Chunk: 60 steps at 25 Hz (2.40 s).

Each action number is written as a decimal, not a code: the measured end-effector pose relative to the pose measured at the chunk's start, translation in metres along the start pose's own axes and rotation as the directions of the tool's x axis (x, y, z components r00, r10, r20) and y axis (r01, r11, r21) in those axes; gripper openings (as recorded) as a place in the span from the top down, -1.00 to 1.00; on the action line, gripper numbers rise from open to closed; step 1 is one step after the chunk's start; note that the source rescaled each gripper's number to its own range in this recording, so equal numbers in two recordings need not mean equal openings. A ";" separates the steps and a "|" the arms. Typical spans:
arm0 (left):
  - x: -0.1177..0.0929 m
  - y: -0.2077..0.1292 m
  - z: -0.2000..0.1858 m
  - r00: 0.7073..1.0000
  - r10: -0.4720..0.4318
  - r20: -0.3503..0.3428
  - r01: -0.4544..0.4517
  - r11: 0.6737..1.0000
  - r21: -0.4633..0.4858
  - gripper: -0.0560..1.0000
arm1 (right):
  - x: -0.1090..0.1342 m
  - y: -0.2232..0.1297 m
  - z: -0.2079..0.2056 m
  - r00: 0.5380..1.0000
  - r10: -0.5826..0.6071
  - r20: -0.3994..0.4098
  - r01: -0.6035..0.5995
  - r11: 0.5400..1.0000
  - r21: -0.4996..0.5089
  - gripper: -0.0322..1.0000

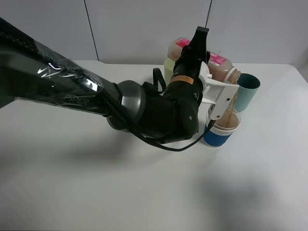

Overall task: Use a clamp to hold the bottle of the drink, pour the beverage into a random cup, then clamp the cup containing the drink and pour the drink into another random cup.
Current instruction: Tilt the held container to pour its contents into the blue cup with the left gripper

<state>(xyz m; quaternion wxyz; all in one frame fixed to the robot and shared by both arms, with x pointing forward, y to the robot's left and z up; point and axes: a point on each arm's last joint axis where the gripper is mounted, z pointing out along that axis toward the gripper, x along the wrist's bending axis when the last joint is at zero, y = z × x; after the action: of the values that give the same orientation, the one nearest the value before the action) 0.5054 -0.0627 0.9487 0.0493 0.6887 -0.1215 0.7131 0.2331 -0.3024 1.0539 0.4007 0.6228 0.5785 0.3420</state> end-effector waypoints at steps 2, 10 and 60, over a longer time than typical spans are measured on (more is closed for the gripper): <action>0.000 0.000 0.000 1.000 0.001 -0.003 -0.001 1.000 0.001 0.86 | 0.000 0.000 0.000 1.000 0.000 0.000 0.000 1.000 0.000 -1.00; 0.002 -0.001 0.000 1.000 0.003 -0.022 -0.002 1.000 0.013 0.86 | 0.000 0.000 0.000 1.000 0.000 0.000 0.000 1.000 0.000 -1.00; 0.009 -0.001 0.000 0.979 0.182 -0.096 -0.180 0.983 0.023 0.86 | 0.000 0.000 0.000 1.000 0.000 0.000 0.000 1.000 0.000 -1.00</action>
<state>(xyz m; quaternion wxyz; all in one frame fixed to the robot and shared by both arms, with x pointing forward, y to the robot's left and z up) 0.5047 -0.0630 0.9578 -0.0149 0.6393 -0.1759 0.7484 0.2331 -0.3024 1.0539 0.4007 0.6228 0.5785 0.3420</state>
